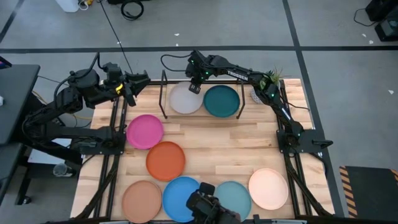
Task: Place and stack plates onto a shelf
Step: Stack the light blue plate on top of the gray plate on the shelf
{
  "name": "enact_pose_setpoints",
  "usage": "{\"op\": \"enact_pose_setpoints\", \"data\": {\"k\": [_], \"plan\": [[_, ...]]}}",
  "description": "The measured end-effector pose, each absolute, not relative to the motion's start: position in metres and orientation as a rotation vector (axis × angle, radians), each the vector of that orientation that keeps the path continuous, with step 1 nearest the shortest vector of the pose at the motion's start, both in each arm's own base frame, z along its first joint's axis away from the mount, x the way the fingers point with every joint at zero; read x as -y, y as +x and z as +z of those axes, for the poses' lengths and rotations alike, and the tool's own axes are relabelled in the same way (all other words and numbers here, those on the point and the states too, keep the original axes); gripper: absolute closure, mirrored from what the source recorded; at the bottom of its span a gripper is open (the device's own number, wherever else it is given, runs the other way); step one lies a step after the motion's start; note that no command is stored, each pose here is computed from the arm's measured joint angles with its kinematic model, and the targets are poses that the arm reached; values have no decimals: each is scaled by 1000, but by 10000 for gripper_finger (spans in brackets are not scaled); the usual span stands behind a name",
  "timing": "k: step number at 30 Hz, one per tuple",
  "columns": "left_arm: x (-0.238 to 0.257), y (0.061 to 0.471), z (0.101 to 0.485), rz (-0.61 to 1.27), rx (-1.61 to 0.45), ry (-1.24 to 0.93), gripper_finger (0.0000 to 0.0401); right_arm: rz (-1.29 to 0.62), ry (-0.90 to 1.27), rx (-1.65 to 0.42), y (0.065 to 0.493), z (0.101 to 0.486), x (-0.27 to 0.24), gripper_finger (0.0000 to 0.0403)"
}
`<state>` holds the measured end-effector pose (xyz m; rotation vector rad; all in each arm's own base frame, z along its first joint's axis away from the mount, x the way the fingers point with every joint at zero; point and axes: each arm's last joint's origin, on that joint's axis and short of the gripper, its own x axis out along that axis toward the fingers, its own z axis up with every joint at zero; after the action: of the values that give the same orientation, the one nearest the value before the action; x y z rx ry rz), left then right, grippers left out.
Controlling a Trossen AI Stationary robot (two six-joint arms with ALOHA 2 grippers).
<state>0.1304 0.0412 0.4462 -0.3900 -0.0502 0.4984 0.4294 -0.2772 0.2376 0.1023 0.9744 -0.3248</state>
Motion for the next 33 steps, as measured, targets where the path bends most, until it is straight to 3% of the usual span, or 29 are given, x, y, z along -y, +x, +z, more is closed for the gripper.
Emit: {"op": "enact_pose_setpoints", "data": {"k": [4, 7, 12, 17, 29, 33], "plan": [[-41, 130, 446, 498, 50, -390, 248, -352, 115, -976, 425, 245, 278, 297], [-41, 130, 446, 498, 50, -390, 248, -329, 115, -919, 421, 273, 273, 289], [-41, 130, 445, 500, 37, -390, 248, -161, 161, -824, 415, 319, 241, 288], [-41, 130, 444, 502, 27, -390, 248, -62, 169, -857, 415, 339, 197, 294], [-39, 130, 440, 497, -15, -399, 248, 366, 203, -1294, 423, 306, 45, 305], [-38, 130, 436, 494, -57, -398, 248, 420, 187, -1374, 419, 298, 11, 305]]}}
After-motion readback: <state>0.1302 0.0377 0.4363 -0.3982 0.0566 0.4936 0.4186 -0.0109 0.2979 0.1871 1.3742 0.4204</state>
